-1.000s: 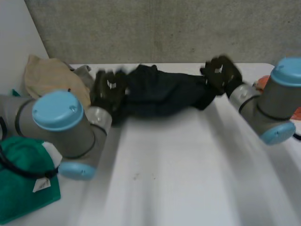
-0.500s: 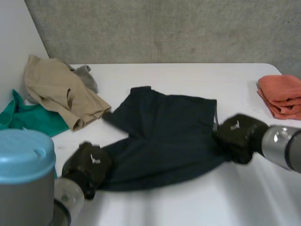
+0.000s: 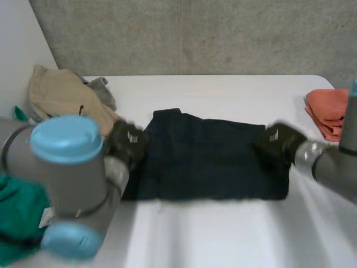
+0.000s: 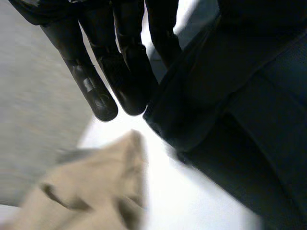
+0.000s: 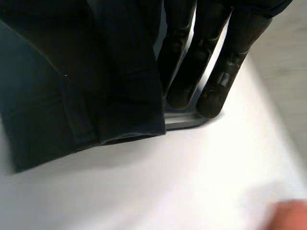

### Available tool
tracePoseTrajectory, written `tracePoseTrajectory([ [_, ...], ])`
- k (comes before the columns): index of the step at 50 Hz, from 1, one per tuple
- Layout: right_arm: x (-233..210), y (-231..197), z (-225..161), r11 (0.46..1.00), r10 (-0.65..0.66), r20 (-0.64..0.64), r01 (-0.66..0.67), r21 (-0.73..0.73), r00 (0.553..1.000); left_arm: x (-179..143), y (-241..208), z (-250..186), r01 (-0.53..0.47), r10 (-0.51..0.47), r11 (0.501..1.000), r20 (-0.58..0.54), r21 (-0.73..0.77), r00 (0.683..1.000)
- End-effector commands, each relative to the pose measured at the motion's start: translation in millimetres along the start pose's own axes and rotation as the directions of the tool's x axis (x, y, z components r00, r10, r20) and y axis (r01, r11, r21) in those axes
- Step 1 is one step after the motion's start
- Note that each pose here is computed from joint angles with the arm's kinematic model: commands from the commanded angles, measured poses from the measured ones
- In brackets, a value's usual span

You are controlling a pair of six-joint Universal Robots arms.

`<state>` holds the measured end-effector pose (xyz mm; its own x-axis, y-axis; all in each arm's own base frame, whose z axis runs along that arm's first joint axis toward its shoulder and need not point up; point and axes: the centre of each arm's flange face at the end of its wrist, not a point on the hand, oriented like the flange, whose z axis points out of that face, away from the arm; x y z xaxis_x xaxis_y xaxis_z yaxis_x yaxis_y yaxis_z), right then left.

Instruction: Fold the laundry.

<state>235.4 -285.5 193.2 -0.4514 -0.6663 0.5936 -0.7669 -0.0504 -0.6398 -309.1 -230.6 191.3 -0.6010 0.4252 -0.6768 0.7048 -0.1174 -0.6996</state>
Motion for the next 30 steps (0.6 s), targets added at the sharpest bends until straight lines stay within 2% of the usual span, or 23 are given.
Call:
tracePoseTrajectory([
  [1, 101.6, -67.4, 31.3, 0.931, 0.017, -0.49, 0.166, 0.327, 0.872, -72.5, -66.9, 79.3, -0.055, -0.062, 0.95, 0.358, 0.308, 0.932],
  [2, 116.2, -86.1, 28.3, 0.886, 0.042, -0.57, 0.234, 0.401, 0.82, -94.2, -91.8, 81.4, -0.071, -0.128, 0.903, 0.422, 0.425, 0.898],
  [5, 136.5, -117.1, 14.6, 0.791, 0.119, -0.675, 0.341, 0.507, 0.729, -119.7, -124.1, 77.8, -0.121, -0.215, 0.81, 0.482, 0.574, 0.849],
  [6, 149.9, -134.3, -0.2, 0.727, 0.179, -0.723, 0.405, 0.554, 0.667, -134.4, -139.4, 73.7, -0.159, -0.26, 0.753, 0.51, 0.639, 0.82],
  [8, 160.8, -145.3, -11.7, 0.675, 0.234, -0.752, 0.454, 0.582, 0.616, -146.9, -153.0, 67.1, -0.19, -0.304, 0.702, 0.53, 0.686, 0.792],
  [10, 168.6, -155.4, -20.9, 0.632, 0.276, -0.76, 0.485, 0.605, 0.589, -158.3, -161.9, 60.7, -0.197, -0.341, 0.674, 0.536, 0.712, 0.772],
  [12, 171.1, -159.3, -24.2, 0.624, 0.286, -0.754, 0.483, 0.615, 0.591, -159.9, -163.7, 58.3, -0.186, -0.354, 0.668, 0.527, 0.721, 0.773],
  [15, 168.0, -158.6, -21.4, 0.646, 0.27, -0.735, 0.449, 0.617, 0.622, -151.4, -156.4, 60.7, -0.137, -0.353, 0.683, 0.489, 0.718, 0.798],
  [16, 164.3, -153.6, -15.3, 0.668, 0.258, -0.721, 0.421, 0.614, 0.643, -144.1, -146.9, 64.2, -0.109, -0.342, 0.707, 0.472, 0.699, 0.813],
  [23, 133.1, -115.0, 24.8, 0.773, 0.192, -0.632, 0.28, 0.569, 0.751, -109.2, -110.3, 70.9, -0.043, -0.279, 0.781, 0.409, 0.623, 0.869],
  [24, 121.1, -101.9, 35.9, 0.8, 0.176, -0.602, 0.243, 0.549, 0.779, -94.9, -99.1, 73.0, -0.025, -0.258, 0.802, 0.383, 0.597, 0.887],
  [27, 98.8, -79.6, 53.4, 0.839, 0.151, -0.547, 0.186, 0.512, 0.823, -74.1, -81.4, 74.7, 0.0, -0.228, 0.832, 0.343, 0.555, 0.911],
  [30, 66.6, -46.7, 74.0, 0.891, 0.122, -0.466, 0.111, 0.441, 0.876, -38.4, -51.2, 77.7, 0.028, -0.177, 0.88, 0.272, 0.474, 0.946],
])
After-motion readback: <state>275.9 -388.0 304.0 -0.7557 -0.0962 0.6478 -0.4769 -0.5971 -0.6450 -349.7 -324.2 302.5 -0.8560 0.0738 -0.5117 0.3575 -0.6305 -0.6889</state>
